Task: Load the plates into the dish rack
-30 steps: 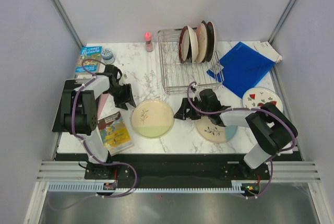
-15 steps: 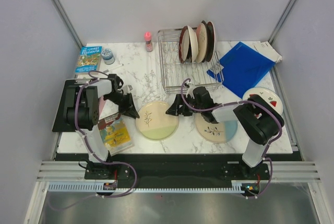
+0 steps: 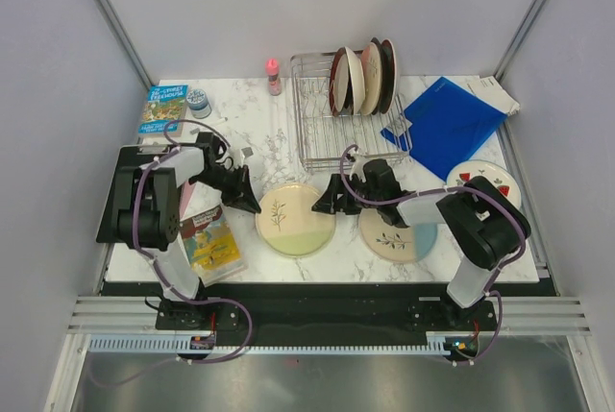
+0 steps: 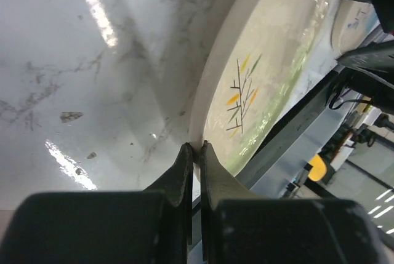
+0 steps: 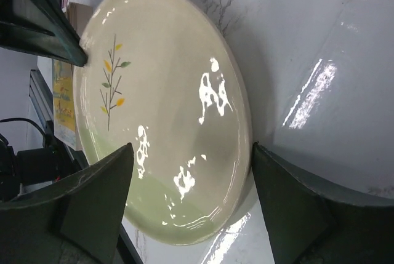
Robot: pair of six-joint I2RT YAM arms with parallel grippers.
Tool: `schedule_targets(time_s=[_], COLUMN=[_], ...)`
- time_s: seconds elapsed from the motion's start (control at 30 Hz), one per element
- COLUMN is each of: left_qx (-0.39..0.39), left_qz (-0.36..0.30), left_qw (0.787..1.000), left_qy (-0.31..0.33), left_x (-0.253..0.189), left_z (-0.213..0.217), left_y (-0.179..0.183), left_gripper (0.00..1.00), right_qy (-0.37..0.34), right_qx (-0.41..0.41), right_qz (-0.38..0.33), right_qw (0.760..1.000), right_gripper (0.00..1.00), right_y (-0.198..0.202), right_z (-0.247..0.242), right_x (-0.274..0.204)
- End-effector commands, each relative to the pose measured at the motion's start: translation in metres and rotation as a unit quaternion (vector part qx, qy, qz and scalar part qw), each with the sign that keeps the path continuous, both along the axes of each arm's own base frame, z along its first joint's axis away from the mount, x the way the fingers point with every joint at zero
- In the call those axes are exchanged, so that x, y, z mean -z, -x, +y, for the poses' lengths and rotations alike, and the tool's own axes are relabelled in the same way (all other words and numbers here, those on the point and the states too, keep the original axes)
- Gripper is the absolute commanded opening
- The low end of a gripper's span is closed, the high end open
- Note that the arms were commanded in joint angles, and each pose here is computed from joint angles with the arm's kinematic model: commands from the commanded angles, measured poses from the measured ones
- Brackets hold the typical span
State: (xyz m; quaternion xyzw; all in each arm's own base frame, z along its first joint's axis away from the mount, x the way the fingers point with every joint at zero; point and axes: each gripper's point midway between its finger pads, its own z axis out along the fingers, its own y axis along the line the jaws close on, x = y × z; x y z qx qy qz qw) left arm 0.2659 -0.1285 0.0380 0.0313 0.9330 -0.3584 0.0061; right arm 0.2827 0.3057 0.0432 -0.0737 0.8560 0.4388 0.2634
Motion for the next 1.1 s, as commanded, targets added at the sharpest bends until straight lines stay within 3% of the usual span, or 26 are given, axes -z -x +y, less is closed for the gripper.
schedule_targets(time_s=[0.0, 0.3, 0.47, 0.63, 0.73, 0.9, 1.07], left_qx=[0.059, 0.111, 0.112, 0.106, 0.108, 0.11, 0.106], left_qz=[-0.143, -0.211, -0.186, -0.156, -0.156, -0.126, -0.108], left_qw=[0.983, 0.962, 0.964, 0.969, 0.97, 0.976, 0.983], left_qy=[0.095, 0.135, 0.155, 0.162, 0.151, 0.139, 0.1], left_x=[-0.061, -0.08, -0.08, -0.071, -0.064, -0.048, -0.03], left_z=[-0.02, -0.026, -0.03, -0.034, -0.037, -0.044, -0.041], left_y=[-0.015, 0.006, 0.012, 0.009, 0.004, 0.0, -0.004], left_gripper=[0.02, 0.02, 0.02, 0.02, 0.02, 0.02, 0.02], right_qy=[0.041, 0.052, 0.008, -0.027, -0.055, -0.068, -0.081], right_qx=[-0.029, -0.04, -0.048, -0.1, -0.128, -0.138, -0.15], right_qz=[0.046, 0.031, -0.014, -0.013, 0.008, -0.019, -0.029], right_qw=[0.998, 0.997, 0.999, 0.995, 0.99, 0.988, 0.985], right_gripper=[0.85, 0.87, 0.83, 0.75, 0.66, 0.55, 0.21], right_y=[0.03, 0.036, 0.03, 0.044, 0.058, 0.06, 0.061], right_z=[-0.019, -0.026, -0.015, -0.001, 0.006, 0.01, 0.014], right_x=[0.025, 0.031, 0.015, 0.008, 0.004, -0.009, -0.022])
